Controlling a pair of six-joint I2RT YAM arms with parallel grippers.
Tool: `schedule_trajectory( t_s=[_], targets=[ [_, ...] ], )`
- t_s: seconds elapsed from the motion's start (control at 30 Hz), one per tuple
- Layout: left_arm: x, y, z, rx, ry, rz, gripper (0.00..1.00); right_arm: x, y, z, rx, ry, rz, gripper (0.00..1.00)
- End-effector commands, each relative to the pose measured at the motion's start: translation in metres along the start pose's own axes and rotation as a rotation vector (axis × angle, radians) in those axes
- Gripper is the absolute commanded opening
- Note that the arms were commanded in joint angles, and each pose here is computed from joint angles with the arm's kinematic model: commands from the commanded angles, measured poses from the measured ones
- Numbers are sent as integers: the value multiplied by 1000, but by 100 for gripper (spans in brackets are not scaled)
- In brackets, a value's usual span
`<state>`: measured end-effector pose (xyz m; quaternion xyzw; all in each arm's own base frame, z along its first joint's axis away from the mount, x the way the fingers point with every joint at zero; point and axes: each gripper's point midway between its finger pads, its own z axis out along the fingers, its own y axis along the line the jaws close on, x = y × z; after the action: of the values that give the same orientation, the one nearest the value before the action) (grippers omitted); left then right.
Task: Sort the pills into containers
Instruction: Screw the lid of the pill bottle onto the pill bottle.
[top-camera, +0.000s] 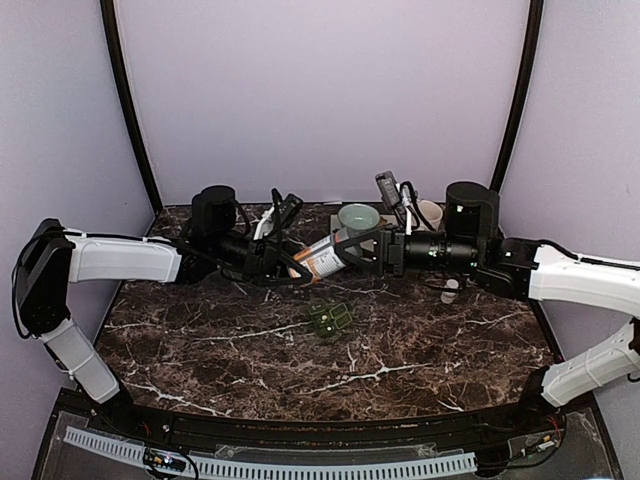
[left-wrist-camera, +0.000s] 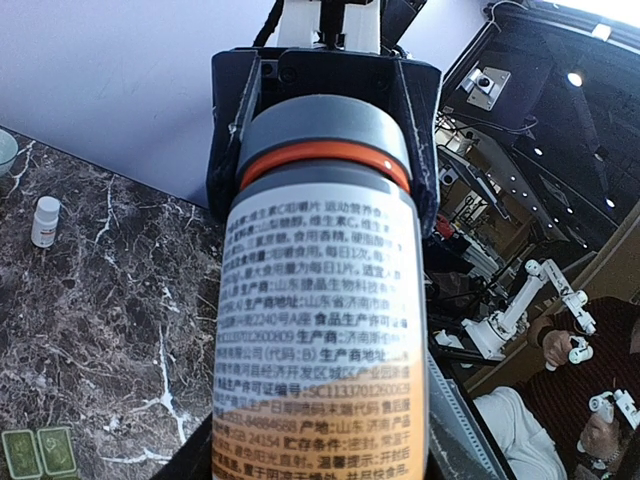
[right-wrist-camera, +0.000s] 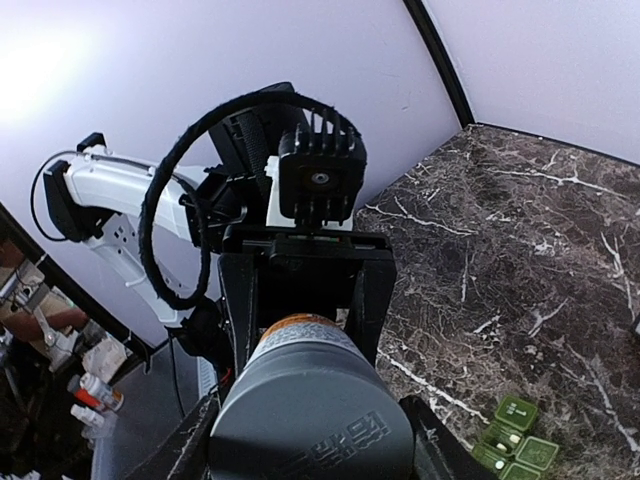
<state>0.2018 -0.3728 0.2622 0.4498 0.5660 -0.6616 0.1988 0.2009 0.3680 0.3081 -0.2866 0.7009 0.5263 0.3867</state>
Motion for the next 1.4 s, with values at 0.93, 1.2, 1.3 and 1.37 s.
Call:
schedule_trajectory(
  t_s=[0.93,1.2,1.3,1.37],
  targets=[
    [-51,4,-15,-459,-117,432,0,-19,-21,24,103,-7,297,16],
    [-51,6,-4,-670,-90,646,0,-20,-33,38,165,33,403,15],
    [-55,2,-6,-742,-110,717,0,-10,-38,44,184,76,453,13],
    [-57,-1,-8,-780,-124,756,0,-2,-44,47,207,96,482,12]
  ],
)
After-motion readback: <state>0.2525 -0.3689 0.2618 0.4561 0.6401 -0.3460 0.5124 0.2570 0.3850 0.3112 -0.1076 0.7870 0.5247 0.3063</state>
